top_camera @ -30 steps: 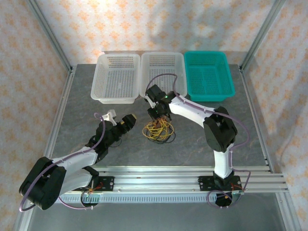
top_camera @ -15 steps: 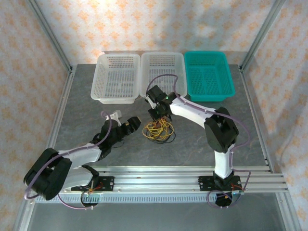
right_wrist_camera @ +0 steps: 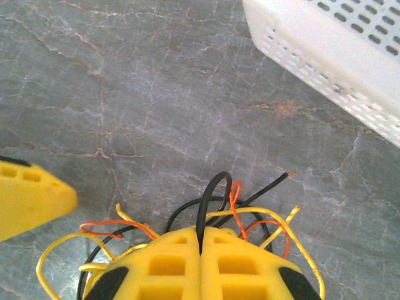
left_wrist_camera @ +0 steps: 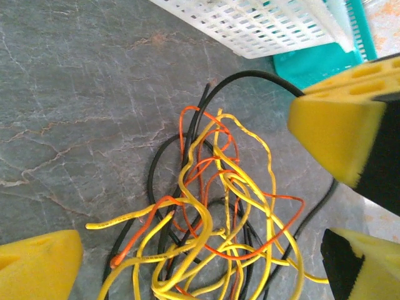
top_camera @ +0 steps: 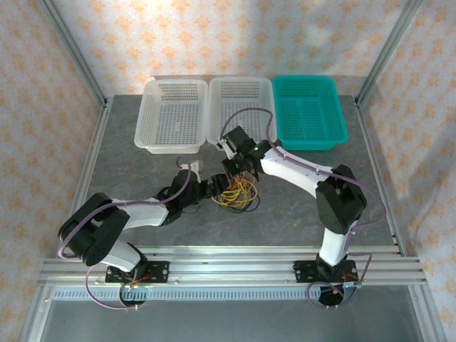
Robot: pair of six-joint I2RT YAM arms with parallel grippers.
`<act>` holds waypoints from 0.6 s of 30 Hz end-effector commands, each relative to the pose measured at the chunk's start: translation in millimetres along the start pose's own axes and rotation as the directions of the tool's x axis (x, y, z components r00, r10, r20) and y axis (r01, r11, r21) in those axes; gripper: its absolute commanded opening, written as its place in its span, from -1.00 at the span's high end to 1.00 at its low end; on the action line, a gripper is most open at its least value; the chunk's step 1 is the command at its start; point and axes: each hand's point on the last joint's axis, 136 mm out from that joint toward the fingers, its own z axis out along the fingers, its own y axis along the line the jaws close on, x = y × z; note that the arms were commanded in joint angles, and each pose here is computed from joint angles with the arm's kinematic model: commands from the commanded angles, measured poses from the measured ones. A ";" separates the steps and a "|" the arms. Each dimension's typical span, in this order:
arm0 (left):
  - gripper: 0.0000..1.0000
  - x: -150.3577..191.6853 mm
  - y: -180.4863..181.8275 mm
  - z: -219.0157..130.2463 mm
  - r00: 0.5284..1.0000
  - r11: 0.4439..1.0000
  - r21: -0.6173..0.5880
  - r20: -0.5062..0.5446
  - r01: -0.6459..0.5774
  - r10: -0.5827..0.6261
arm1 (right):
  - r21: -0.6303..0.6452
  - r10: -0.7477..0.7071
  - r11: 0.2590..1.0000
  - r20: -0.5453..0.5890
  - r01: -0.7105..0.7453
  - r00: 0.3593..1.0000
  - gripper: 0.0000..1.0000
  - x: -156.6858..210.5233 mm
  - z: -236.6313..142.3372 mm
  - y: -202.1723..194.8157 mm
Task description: Untangle the cables
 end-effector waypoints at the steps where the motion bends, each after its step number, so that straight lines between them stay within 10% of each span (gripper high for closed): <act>1: -0.99 -3.1 -6.0 8.6 0.999 0.999 0.002 -0.003 -0.036 0.036 | -0.046 0.046 0.998 0.071 -0.043 0.996 1.00 -13.5 -14.6 -1.2; 18: -0.98 -14.0 -4.9 41.9 0.999 0.999 -0.036 0.010 -0.038 0.039 | -0.200 0.162 0.971 0.164 -0.128 0.973 1.00 -31.7 -44.9 -8.5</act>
